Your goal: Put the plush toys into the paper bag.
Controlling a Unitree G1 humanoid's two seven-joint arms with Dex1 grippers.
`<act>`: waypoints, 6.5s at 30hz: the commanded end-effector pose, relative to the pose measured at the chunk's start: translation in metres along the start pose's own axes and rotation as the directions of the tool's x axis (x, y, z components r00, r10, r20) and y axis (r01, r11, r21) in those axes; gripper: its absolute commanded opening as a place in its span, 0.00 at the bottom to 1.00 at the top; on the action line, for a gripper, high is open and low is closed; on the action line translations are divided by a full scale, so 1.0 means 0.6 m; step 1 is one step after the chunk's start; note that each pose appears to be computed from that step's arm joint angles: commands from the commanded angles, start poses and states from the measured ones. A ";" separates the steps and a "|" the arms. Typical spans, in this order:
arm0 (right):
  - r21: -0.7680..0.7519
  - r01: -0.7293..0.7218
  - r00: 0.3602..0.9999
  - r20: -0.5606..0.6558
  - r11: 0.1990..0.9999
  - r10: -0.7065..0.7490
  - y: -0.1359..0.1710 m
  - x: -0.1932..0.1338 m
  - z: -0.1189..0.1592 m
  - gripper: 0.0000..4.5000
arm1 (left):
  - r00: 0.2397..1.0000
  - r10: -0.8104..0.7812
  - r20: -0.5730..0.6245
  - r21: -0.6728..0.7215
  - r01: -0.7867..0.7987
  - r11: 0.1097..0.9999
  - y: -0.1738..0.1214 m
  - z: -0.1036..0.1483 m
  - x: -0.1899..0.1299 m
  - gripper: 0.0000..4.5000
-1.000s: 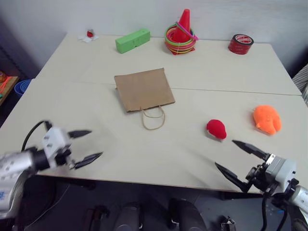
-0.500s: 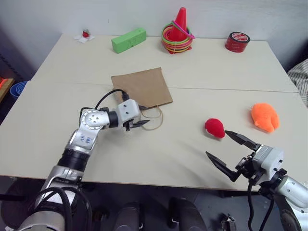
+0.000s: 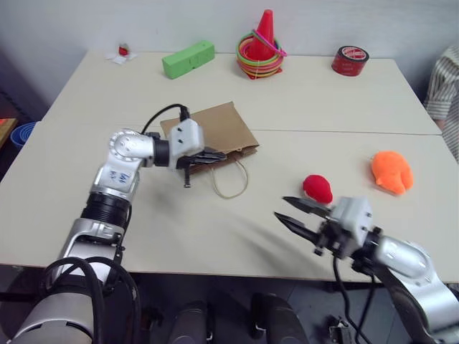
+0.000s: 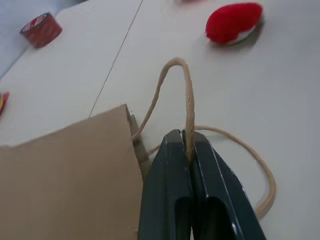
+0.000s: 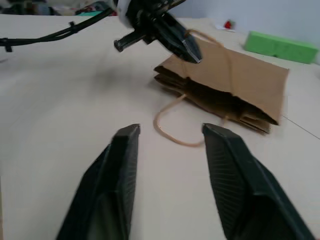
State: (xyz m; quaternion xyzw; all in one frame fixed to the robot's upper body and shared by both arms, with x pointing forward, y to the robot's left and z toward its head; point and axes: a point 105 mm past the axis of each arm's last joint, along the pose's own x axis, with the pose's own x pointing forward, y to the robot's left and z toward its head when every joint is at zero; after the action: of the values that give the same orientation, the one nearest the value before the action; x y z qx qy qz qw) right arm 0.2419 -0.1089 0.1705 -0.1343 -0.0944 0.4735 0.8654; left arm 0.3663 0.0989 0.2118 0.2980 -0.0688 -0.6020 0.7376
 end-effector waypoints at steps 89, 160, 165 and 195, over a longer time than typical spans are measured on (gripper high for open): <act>0.069 0.545 0.837 -0.097 0.835 -0.538 -0.051 -0.226 -0.017 0.99 | 0.908 -0.135 0.396 -0.051 0.169 0.984 -0.019 0.170 -0.045 0.00; 0.013 -0.175 0.968 -0.181 0.985 0.174 -0.014 0.230 -0.020 0.01 | 0.878 -0.158 0.452 -0.087 0.220 0.972 -0.036 0.183 -0.020 0.00; 0.057 -0.177 0.961 -0.204 0.983 0.185 -0.026 0.212 -0.040 0.37 | 0.884 -0.157 0.441 -0.080 0.213 0.974 -0.036 0.177 -0.021 0.00; 0.024 0.411 0.879 -0.276 0.911 -0.389 -0.135 -0.156 -0.083 0.99 | 0.954 -0.108 0.281 -0.069 0.132 0.989 -0.024 0.150 -0.070 0.00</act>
State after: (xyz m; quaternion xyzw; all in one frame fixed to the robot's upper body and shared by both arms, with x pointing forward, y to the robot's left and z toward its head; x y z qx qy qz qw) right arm 0.2650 -0.2449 0.1397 -0.1282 0.0215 0.2568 0.9577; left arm 0.3036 0.1043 0.2788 0.1629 -0.1087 -0.6886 0.6982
